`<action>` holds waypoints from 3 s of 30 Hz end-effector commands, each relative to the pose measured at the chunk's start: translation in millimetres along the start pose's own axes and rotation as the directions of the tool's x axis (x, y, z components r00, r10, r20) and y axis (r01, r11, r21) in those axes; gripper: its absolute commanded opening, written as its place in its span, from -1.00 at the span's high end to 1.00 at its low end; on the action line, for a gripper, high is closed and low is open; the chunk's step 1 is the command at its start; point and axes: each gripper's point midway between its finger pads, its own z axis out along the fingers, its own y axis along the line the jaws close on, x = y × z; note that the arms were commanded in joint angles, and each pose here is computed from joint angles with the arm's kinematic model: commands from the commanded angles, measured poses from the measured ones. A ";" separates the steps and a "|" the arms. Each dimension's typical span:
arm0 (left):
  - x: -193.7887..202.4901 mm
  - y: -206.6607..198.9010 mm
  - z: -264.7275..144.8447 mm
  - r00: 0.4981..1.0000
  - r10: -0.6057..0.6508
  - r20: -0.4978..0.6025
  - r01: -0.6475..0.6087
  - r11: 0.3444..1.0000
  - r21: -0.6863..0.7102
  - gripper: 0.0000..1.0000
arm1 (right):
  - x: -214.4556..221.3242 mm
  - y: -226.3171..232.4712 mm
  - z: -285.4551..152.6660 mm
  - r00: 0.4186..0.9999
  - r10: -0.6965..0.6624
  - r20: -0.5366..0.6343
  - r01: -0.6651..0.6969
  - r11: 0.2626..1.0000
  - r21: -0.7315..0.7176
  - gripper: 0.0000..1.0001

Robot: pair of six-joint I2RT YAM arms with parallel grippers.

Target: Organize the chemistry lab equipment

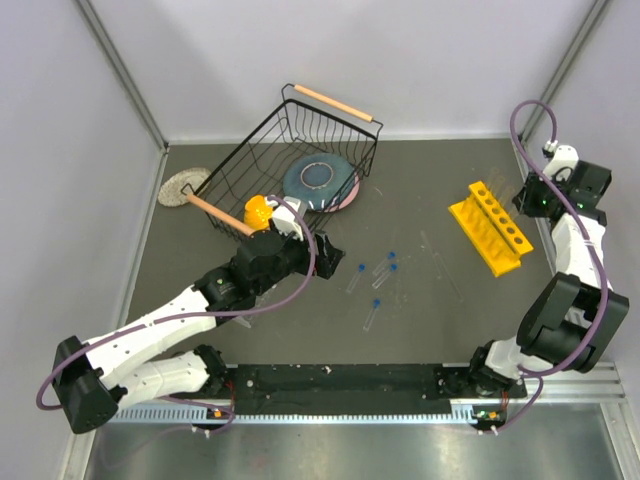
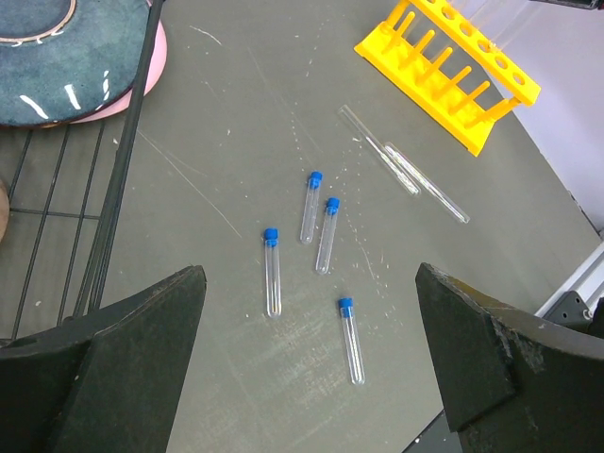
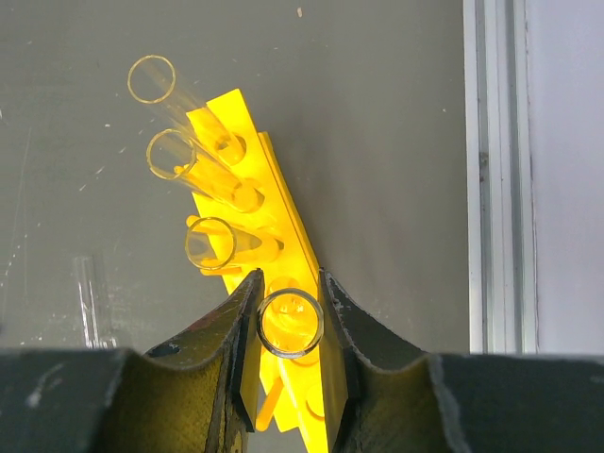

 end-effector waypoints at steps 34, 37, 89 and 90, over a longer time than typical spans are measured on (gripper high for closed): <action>-17.5 -4.9 0.2 0.998 -0.031 0.056 0.030 0.999 0.016 -0.98 | 33.3 11.3 51.2 0.998 -0.040 -0.044 0.038 0.998 -0.054 0.56; -17.3 -4.6 0.0 0.998 -0.034 0.056 0.033 0.999 0.016 -0.98 | 38.7 13.2 54.0 0.997 -0.053 -0.054 0.050 0.997 -0.064 0.54; -21.5 -24.1 -15.9 0.987 -0.162 -0.004 0.160 0.973 0.166 -0.98 | 180.9 134.0 -37.6 0.748 -0.485 -0.453 0.281 0.850 -0.446 -0.36; -20.1 -24.9 -16.0 0.986 -0.169 -0.010 0.168 0.971 0.170 -0.98 | 188.4 132.3 -36.3 0.729 -0.496 -0.471 0.292 0.848 -0.442 -0.36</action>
